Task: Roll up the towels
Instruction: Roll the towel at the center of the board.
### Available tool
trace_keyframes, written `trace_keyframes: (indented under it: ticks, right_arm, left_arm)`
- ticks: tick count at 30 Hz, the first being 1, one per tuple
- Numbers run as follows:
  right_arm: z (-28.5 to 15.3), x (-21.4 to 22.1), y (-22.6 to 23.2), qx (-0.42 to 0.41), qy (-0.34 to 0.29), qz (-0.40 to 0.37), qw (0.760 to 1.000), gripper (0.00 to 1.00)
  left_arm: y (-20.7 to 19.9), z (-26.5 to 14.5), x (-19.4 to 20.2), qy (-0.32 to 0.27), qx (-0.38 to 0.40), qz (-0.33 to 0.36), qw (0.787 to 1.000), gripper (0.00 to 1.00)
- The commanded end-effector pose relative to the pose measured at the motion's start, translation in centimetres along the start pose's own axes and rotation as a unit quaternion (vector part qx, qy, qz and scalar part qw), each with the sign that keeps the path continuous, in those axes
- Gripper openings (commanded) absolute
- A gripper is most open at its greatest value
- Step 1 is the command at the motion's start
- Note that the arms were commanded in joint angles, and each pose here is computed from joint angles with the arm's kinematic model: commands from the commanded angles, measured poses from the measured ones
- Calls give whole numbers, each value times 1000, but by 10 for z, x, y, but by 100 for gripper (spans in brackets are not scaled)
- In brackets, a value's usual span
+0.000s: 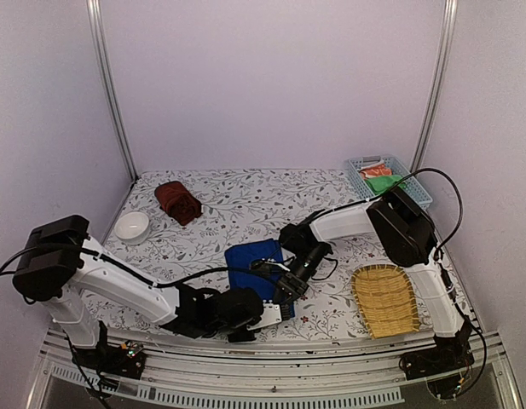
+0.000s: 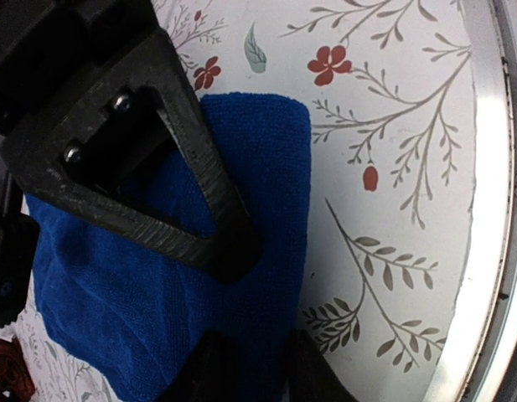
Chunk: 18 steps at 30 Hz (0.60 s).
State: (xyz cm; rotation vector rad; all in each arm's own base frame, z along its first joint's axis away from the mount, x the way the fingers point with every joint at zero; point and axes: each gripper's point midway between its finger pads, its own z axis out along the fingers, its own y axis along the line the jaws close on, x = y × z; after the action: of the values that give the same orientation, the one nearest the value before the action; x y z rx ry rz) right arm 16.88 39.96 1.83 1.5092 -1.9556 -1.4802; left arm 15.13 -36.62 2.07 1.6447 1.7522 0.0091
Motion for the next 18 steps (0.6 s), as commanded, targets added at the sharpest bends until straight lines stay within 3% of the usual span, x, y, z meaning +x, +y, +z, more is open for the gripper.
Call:
trace_keyframes:
  ticks: [1, 4, 8, 12, 18]
  right_arm:
    - [10, 27, -23, 19, 40, 29, 999, 4]
    - [4, 21, -15, 12, 33, 24, 999, 9]
    - [-30, -1, 8, 13, -3, -7, 1000, 24]
    - [-101, -29, 38, 72, -56, -60, 994, 34]
    - [-239, -63, 92, 202, -169, -129, 956, 35]
  left_arm:
    - [-13, 8, 14, 31, 33, 3, 999, 25]
    - [-16, 14, 19, 48, 38, 13, 998, 13]
    - [-21, 21, 27, 91, 60, 12, 994, 3]
    - [-41, 15, 20, 97, 148, -26, 984, 1]
    - [-55, 8, 8, 100, 277, -136, 946, 0]
